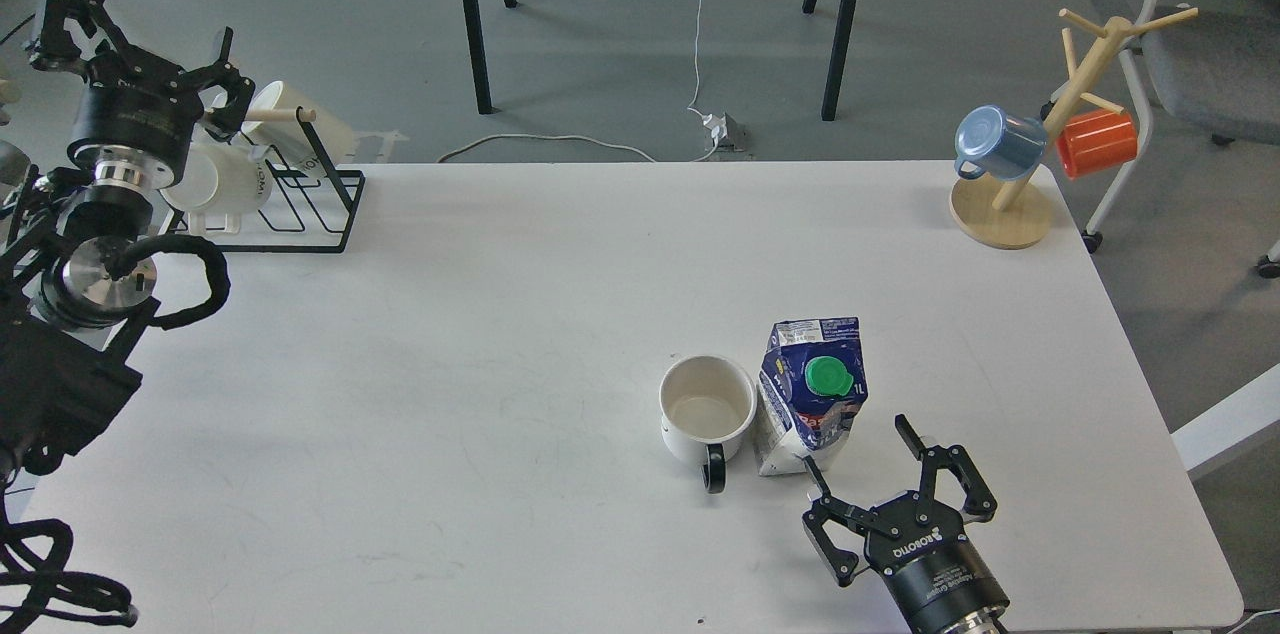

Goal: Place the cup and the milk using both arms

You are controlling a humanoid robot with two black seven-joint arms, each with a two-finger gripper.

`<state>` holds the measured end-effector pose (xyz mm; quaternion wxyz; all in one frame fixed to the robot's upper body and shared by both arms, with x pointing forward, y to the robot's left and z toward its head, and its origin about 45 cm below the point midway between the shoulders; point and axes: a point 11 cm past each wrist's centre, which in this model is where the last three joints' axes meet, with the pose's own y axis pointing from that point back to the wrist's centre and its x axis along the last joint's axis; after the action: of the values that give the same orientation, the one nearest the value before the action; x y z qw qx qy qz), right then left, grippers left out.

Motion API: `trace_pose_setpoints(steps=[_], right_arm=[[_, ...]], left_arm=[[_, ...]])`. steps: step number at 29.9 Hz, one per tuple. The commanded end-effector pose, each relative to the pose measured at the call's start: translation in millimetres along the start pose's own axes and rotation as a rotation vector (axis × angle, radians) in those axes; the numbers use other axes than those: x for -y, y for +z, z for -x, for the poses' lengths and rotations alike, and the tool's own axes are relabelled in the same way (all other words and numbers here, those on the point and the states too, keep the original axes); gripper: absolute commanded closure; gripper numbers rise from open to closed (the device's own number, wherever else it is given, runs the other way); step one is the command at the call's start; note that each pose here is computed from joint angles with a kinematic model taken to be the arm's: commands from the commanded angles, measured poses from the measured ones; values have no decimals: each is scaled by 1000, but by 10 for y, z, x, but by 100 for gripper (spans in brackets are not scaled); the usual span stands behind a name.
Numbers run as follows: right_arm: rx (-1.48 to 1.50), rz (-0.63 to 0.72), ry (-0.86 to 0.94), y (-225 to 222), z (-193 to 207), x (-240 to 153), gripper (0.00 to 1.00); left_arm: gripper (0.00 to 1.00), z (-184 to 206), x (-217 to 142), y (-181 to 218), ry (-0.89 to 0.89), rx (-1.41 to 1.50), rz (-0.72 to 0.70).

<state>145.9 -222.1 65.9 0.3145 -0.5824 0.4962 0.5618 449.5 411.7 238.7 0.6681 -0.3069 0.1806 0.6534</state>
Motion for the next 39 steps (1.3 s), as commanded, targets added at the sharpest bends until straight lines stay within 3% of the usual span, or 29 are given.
trace_pose_setpoints(steps=[1, 6, 10, 13, 17, 26, 31, 39], right_arm=[[-39, 9, 66, -125, -151, -241, 2], [-126, -78, 72, -637, -99, -358, 1], [-262, -172, 25, -1345, 138, -295, 1], [-353, -248, -107, -1813, 574, 55, 1], [-437, -285, -275, -2113, 1149, 565, 1], [-521, -443, -330, -2993, 1808, 1417, 1], [-538, -450, -316, -3163, 2074, 1777, 1], [-474, -423, -335, -2899, 2042, 1978, 1]], left_arm=[[1, 2, 0, -6, 0, -1, 0], [1, 0, 0, -7, 2, -2, 0], [1, -5, -10, -33, 4, -4, -8], [1, -18, -29, -75, 10, -8, -14], [1, 0, -28, -112, 7, -15, -20], [1, 16, -18, -130, 2, -17, -34], [1, 29, 1, -102, 1, -14, -29], [1, 66, 87, -29, 4, -3, -20]])
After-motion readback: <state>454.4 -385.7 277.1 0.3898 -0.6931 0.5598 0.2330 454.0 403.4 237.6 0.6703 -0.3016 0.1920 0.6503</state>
